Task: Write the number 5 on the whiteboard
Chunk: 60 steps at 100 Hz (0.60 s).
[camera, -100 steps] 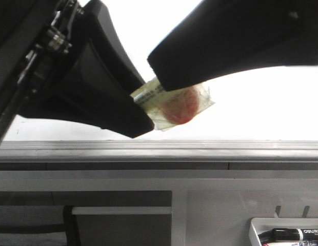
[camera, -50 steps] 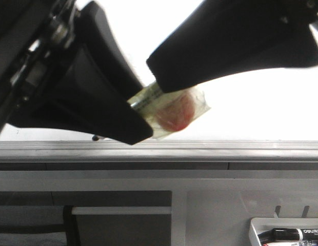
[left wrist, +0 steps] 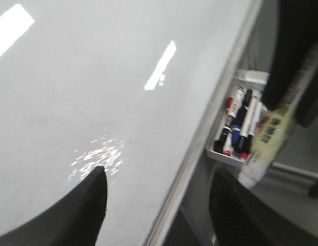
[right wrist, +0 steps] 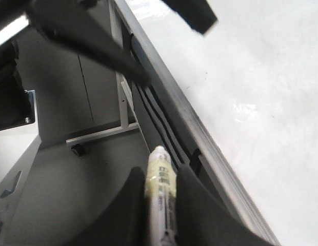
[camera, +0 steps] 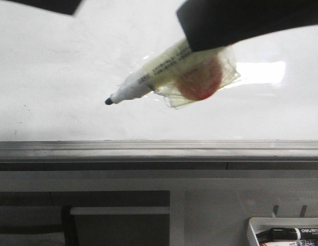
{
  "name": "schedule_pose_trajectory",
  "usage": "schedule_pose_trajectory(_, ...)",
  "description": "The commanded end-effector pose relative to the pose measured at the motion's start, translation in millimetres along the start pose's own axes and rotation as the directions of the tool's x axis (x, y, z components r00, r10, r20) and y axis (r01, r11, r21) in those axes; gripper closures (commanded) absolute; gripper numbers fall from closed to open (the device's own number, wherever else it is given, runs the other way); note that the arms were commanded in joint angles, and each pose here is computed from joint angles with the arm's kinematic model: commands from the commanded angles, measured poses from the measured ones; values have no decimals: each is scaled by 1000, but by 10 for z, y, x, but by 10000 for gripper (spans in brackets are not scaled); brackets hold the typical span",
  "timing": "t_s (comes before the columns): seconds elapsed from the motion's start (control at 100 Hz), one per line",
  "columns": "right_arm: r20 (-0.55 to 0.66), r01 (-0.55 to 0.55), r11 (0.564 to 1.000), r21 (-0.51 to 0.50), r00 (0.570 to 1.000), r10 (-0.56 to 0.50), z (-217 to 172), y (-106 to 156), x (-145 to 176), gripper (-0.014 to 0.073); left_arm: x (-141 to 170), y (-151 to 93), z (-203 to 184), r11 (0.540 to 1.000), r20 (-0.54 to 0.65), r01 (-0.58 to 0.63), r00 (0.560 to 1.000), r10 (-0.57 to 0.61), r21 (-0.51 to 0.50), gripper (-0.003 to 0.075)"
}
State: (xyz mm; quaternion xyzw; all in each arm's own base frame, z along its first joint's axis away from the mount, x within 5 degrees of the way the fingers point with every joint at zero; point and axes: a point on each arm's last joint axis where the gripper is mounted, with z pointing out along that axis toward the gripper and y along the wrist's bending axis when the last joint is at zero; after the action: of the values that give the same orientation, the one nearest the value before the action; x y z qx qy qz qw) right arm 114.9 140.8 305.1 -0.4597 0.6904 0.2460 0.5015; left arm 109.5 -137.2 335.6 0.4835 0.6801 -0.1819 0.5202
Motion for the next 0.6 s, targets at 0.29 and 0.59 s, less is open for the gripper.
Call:
schedule_pose_trajectory(0.29, 192, -67, 954, 292, 981, 10, -126, -259, -212, 635, 329, 78, -878, 898, 328, 311, 922, -206, -311, 500)
schedule_pose_trajectory(0.59, 192, -69, 951, 303, 981, 10, 77, -386, -449, 636, 432, 30, -927, 878, 356, 358, 903, -239, -319, 741)
